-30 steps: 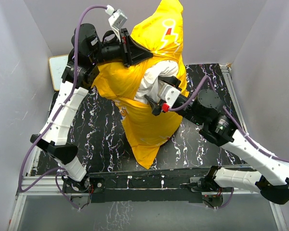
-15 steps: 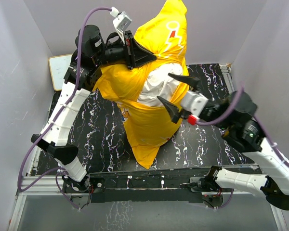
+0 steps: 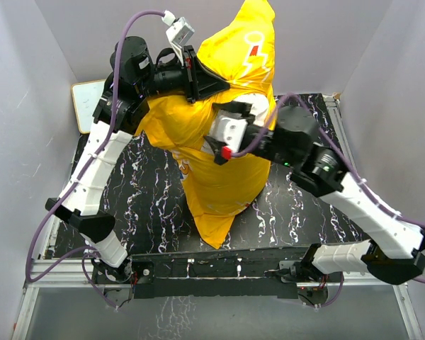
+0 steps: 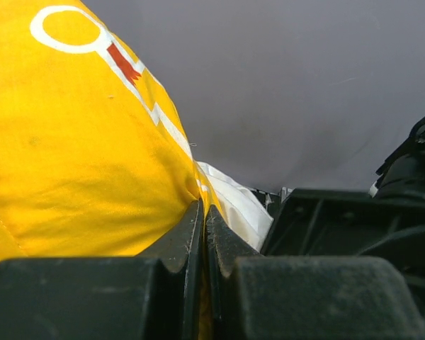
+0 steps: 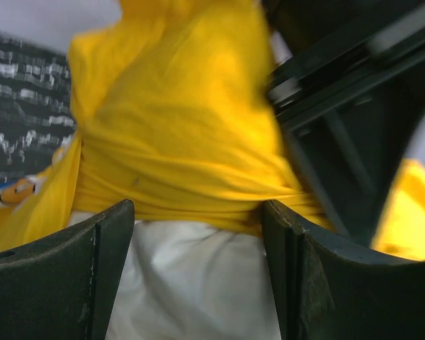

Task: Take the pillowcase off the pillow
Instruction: Remove the pillow from the pillowcase.

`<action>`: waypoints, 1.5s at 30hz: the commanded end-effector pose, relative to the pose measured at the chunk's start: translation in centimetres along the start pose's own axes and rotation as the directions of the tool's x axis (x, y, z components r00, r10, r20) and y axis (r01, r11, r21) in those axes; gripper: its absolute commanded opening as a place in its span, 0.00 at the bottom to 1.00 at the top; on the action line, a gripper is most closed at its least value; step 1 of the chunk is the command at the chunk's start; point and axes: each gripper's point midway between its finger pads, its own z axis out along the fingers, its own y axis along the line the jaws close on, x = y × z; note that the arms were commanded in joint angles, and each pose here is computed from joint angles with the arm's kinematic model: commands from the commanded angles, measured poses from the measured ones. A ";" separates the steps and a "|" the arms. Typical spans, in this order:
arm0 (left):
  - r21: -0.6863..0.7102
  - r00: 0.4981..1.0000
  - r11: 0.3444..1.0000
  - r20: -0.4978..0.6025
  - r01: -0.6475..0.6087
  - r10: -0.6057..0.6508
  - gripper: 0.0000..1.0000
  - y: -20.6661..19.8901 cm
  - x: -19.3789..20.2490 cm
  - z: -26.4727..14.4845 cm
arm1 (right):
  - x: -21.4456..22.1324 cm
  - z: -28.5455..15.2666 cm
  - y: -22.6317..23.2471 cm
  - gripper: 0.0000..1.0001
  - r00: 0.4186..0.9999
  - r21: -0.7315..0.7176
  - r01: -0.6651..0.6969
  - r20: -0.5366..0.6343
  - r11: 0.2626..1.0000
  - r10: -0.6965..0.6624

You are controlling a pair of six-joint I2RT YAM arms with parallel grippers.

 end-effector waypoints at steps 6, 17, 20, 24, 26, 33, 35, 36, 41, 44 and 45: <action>0.043 1.000 0.999 -0.013 0.007 -0.007 0.00 -1.8 -0.2 -0.4 | 5.2 -1.2 0.2 0.73 0.977 0.042 0.052 -0.208 0.998 -0.042; 0.049 1.000 0.999 -0.005 0.012 -0.011 0.00 -2.4 -0.5 -0.7 | 8.9 -2.8 0.6 0.72 0.963 0.057 0.005 -0.268 0.998 0.011; 0.056 1.000 0.998 -0.006 0.013 -0.013 0.00 -2.5 -0.7 -0.7 | 9.1 -1.7 0.7 0.74 0.966 0.042 0.004 -0.259 0.999 0.007; 0.081 0.999 0.996 -0.027 0.033 -0.031 0.00 -2.5 -0.3 -0.3 | 8.7 0.7 -0.2 0.75 0.974 0.029 0.040 -0.225 0.999 -0.032; 0.092 0.999 0.995 -0.042 0.034 -0.030 0.00 -2.2 -0.1 0.1 | 8.2 2.2 -1.3 0.76 0.977 0.051 0.070 -0.203 0.996 -0.059; 0.154 0.996 0.985 -0.057 0.075 -0.067 0.00 -3.3 -0.8 0.4 | 10.9 5.8 -1.9 0.72 0.968 0.119 0.080 -0.247 0.990 -0.049; 0.161 0.997 0.985 -0.054 0.060 -0.052 0.00 -3.7 -0.9 0.0 | 14.6 5.4 -3.1 0.38 0.936 0.278 -0.009 -0.336 0.961 0.105; 0.161 0.998 0.986 -0.048 0.052 -0.045 0.00 -4.0 -1.2 -0.3 | 16.9 4.8 -3.8 0.20 0.904 0.368 -0.093 -0.358 0.925 0.233; 0.098 0.996 0.992 0.033 -0.083 0.081 0.00 -4.3 -3.4 -1.4 | 24.9 1.3 -0.8 0.08 0.738 0.483 -0.366 -0.371 0.795 0.564; -0.029 0.956 0.962 0.099 -0.273 0.275 0.00 -3.5 -5.7 -2.6 | 27.9 -1.1 2.1 0.08 0.654 0.551 -0.389 -0.400 0.739 0.642; -0.076 0.935 0.941 0.111 -0.331 0.337 0.00 -3.1 -6.4 -3.0 | 28.3 -1.8 2.7 0.08 0.634 0.571 -0.389 -0.404 0.723 0.660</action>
